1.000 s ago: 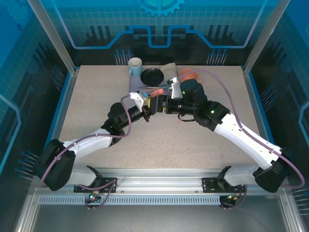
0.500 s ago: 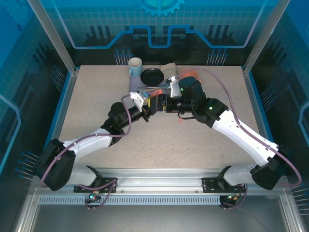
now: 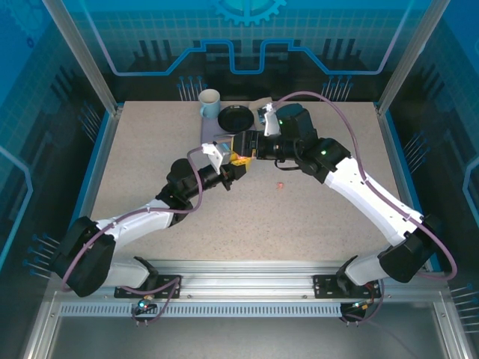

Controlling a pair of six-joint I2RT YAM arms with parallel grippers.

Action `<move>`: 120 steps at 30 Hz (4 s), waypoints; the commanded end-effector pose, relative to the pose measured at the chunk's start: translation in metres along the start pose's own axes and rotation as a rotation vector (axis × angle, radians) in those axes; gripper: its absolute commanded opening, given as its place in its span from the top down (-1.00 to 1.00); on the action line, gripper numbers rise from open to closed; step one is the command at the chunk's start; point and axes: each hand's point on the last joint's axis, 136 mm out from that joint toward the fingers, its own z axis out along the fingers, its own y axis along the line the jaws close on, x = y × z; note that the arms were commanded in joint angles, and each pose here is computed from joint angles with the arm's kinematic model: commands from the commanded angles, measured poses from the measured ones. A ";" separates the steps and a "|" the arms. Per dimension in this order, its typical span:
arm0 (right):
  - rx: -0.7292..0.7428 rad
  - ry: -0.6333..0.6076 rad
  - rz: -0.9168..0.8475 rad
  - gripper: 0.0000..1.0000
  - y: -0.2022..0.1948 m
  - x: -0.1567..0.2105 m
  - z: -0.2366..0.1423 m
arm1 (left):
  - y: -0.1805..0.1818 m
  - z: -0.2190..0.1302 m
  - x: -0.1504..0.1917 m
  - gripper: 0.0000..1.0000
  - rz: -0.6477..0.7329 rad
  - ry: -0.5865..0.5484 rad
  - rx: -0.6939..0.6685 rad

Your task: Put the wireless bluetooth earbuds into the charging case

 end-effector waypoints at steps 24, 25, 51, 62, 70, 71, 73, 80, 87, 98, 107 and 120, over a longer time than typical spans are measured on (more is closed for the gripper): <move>0.399 -0.101 0.116 -0.24 -0.139 0.039 -0.049 | -0.013 0.005 0.115 1.00 0.011 0.405 -0.018; 0.416 -0.097 0.122 -0.23 -0.149 0.045 -0.046 | -0.016 0.005 0.126 1.00 0.009 0.441 -0.021; 0.662 0.093 0.278 -0.17 -0.272 0.137 -0.011 | 0.001 0.017 0.219 1.00 0.167 0.870 -0.275; 0.659 0.197 0.216 -0.21 -0.293 0.126 0.024 | 0.027 0.019 0.098 1.00 0.030 0.460 -0.380; 0.671 0.255 0.202 -0.18 -0.312 0.119 0.060 | 0.045 0.009 0.063 1.00 -0.006 0.366 -0.421; 0.670 0.266 0.204 -0.18 -0.312 0.121 0.063 | 0.047 0.007 0.063 1.00 -0.007 0.364 -0.427; 0.662 0.286 0.203 -0.17 -0.309 0.126 0.066 | 0.050 0.003 0.061 1.00 -0.014 0.352 -0.434; 0.632 0.331 0.216 -0.16 -0.290 0.152 0.065 | 0.057 -0.004 0.061 1.00 -0.032 0.335 -0.448; 0.589 0.368 0.257 -0.12 -0.257 0.176 0.060 | 0.059 -0.004 0.059 1.00 -0.034 0.322 -0.450; 0.665 0.341 0.158 -0.13 -0.230 0.161 0.040 | 0.060 -0.005 0.055 1.00 -0.032 0.306 -0.448; 0.760 0.524 -0.049 -0.12 -0.261 0.167 0.054 | 0.062 -0.013 0.046 1.00 -0.041 0.280 -0.451; 0.801 0.554 0.020 -0.05 -0.267 0.183 0.070 | 0.062 -0.014 0.047 1.00 -0.037 0.281 -0.448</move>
